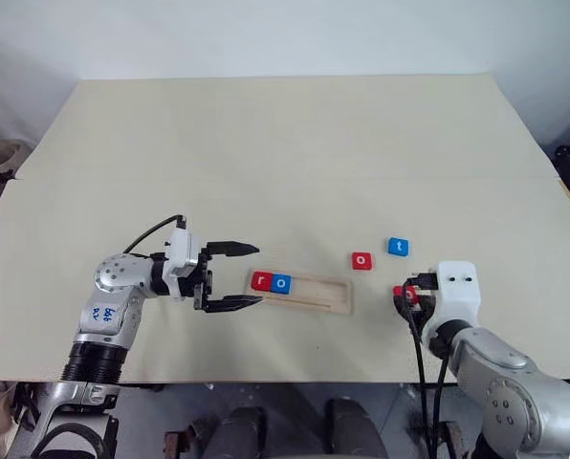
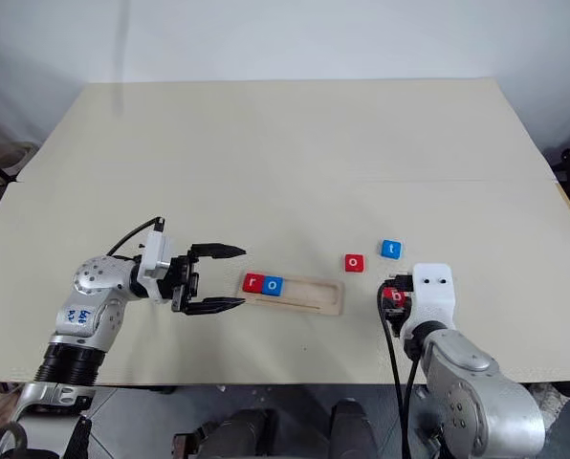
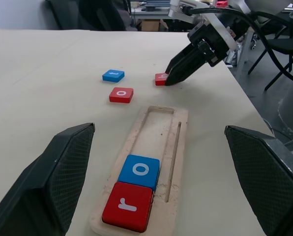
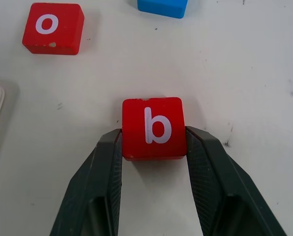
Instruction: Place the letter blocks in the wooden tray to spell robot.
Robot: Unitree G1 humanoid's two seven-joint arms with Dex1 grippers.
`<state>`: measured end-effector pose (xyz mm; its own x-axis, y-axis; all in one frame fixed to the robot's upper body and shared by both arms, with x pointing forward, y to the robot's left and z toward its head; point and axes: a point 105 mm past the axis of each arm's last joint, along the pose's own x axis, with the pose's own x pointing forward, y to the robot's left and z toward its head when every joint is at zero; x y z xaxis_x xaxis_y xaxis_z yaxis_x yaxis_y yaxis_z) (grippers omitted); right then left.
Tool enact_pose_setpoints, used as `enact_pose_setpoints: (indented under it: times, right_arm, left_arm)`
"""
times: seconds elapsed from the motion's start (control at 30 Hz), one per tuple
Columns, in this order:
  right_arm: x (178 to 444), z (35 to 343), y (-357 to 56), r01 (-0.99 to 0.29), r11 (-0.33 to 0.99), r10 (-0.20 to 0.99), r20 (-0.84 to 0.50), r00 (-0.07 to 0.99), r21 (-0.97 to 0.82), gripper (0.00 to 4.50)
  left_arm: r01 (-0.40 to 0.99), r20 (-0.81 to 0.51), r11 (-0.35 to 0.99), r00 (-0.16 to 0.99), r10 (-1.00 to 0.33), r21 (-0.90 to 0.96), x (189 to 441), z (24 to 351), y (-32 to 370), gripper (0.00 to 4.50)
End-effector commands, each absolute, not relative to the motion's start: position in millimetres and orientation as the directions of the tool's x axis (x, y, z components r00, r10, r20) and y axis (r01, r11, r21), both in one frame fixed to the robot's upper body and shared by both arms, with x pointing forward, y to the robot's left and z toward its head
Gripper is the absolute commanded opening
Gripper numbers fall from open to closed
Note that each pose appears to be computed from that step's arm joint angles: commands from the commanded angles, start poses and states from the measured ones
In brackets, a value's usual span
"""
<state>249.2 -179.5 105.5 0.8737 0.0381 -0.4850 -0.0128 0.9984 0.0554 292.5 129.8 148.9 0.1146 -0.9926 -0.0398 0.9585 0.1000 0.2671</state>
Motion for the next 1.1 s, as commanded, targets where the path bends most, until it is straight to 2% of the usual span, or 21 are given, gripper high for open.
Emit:
enact_pose_setpoints:
  times: [0.03, 0.27, 0.4, 0.53, 0.6, 0.77, 0.9, 1.1]
  right_arm:
    - [251.1, 105.8, -171.4, -0.048, 0.994, 0.088, -0.468, 0.88, 0.098, 2.22]
    - [257.5, 119.1, -195.3, -0.172, 0.984, 0.177, -0.423, 0.889, 0.049, 4.47]
    - [246.9, 123.9, -215.7, -0.345, 0.938, 0.327, -0.432, 0.84, 0.039, 4.47]
    - [229.6, 150.2, -220.4, -0.614, 0.789, 0.599, -0.25, 0.761, 0.022, 4.47]
    - [218.2, 148.5, -231.8, -0.704, 0.709, 0.677, -0.234, 0.698, -0.049, 4.47]
    - [207.0, 137.9, -269.6, -0.783, 0.594, 0.74, -0.257, 0.622, -0.185, 4.47]
    - [212.4, 130.1, -304.8, -0.784, 0.546, 0.709, -0.337, 0.62, -0.295, 4.47]
    - [220.1, 117.3, -330.6, -0.774, 0.542, 0.671, -0.385, 0.633, -0.327, 4.47]
  left_arm:
    - [0.951, -0.042, 0.087, 0.104, -0.994, 0.297, 290.6, 155.1, 130.1, 4.5]
    - [0.948, -0.048, 0.107, 0.127, -0.991, 0.299, 290.4, 153.9, 135.7, 4.5]
    - [0.946, -0.046, 0.123, 0.143, -0.989, 0.301, 291.4, 152.5, 138.0, 4.5]
    - [0.942, -0.041, 0.134, 0.154, -0.987, 0.306, 293.0, 151.5, 138.2, 4.5]
    - [0.94, -0.038, 0.138, 0.157, -0.987, 0.313, 293.7, 152.4, 137.9, 4.5]
    - [0.933, -0.038, 0.142, 0.163, -0.986, 0.331, 293.6, 154.2, 139.8, 4.5]
    - [0.928, -0.052, 0.141, 0.169, -0.984, 0.344, 291.2, 153.0, 143.6, 4.5]
    - [0.926, -0.073, 0.189, 0.224, -0.972, 0.328, 293.4, 150.1, 149.0, 4.5]
